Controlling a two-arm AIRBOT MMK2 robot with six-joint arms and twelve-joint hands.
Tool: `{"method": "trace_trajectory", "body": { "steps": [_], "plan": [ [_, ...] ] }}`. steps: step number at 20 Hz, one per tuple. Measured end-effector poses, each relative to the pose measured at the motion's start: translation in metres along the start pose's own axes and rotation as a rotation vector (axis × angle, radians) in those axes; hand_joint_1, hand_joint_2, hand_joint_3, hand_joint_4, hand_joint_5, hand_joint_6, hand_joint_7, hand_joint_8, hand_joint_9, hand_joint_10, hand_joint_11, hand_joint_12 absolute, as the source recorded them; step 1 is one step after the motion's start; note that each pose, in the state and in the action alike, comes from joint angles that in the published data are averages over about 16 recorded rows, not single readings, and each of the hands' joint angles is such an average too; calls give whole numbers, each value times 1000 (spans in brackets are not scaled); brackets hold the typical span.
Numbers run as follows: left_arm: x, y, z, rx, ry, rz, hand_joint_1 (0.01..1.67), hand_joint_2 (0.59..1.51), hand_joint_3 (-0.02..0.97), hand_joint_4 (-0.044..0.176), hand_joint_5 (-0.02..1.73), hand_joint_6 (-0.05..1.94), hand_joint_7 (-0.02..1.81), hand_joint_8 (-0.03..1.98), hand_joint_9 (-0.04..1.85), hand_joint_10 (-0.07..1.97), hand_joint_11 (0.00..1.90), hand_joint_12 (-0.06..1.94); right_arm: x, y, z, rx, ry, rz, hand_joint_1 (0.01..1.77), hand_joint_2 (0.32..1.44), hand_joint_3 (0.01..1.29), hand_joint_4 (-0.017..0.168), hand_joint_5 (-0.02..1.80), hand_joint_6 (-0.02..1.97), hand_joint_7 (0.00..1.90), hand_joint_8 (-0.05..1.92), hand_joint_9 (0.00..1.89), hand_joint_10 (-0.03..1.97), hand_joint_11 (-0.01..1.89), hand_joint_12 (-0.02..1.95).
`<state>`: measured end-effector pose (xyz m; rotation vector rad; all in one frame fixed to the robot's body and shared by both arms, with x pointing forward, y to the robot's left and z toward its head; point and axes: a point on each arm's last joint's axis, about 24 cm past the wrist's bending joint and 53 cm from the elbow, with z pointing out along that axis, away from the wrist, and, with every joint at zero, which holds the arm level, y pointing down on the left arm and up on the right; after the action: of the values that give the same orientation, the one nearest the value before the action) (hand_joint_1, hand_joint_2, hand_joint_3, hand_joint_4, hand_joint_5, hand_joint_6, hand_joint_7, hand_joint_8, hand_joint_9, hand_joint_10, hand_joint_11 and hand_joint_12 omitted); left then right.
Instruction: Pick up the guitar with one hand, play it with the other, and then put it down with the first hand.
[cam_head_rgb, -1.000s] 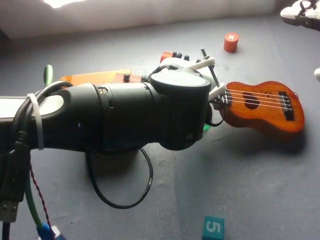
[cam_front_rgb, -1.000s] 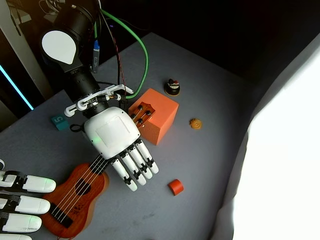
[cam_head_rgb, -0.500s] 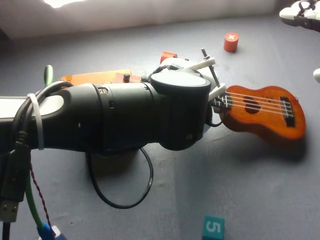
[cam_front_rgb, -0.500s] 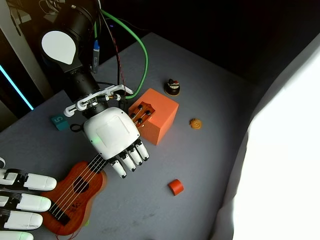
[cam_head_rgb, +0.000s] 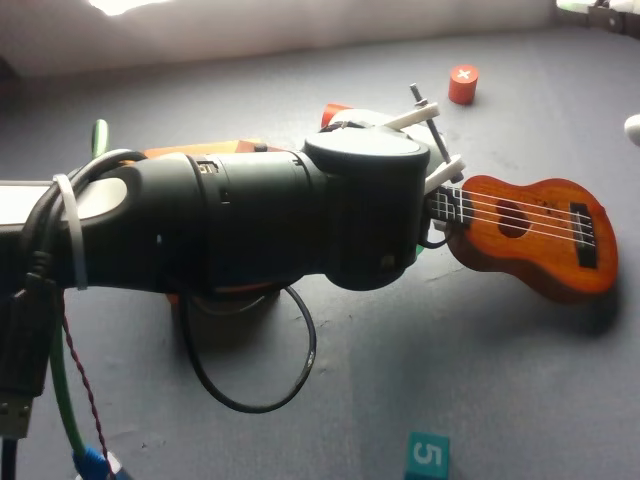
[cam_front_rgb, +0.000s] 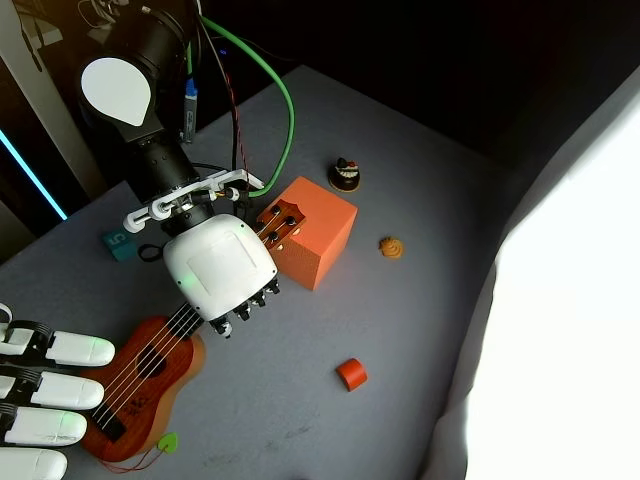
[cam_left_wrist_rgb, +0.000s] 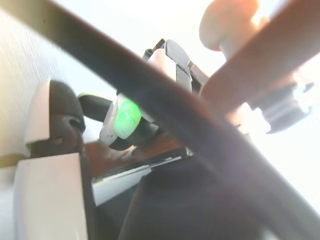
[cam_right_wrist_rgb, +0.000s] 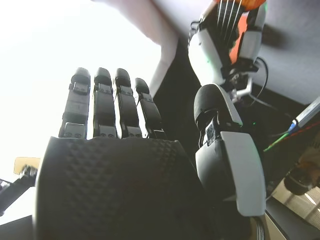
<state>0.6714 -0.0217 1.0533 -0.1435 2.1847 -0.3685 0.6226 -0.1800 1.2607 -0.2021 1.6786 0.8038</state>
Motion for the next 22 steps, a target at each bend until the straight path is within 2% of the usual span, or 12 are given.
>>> {"method": "trace_trajectory", "body": {
  "steps": [4,11,13,22],
  "plan": [
    [-8,-2,-10,18,15,-14,1224,1041,-16,76,1136,1239,1360,1925,1467,1935,1498,1937,4,2,-2,-36,31,14,251,1352,18,3,46,40,101,17,62,22,19,3],
    [-25,-9,-39,93,52,-40,1337,1056,-17,8,1156,1496,1306,1922,1419,1934,1464,1937,20,3,-5,-72,118,19,256,1353,18,3,36,40,95,17,64,22,19,3],
    [-29,-10,-48,119,59,-49,1363,1062,-18,-4,1164,1576,1295,1924,1410,1934,1456,1937,24,6,-5,-84,131,12,256,1353,18,3,35,41,93,17,66,22,19,3],
    [-42,-17,-84,226,75,-84,1449,1087,-18,-2,1205,1880,1291,1951,1398,1934,1443,1937,32,30,-3,-169,155,-14,255,1357,18,3,37,41,85,17,68,22,19,4]
  ]
}}
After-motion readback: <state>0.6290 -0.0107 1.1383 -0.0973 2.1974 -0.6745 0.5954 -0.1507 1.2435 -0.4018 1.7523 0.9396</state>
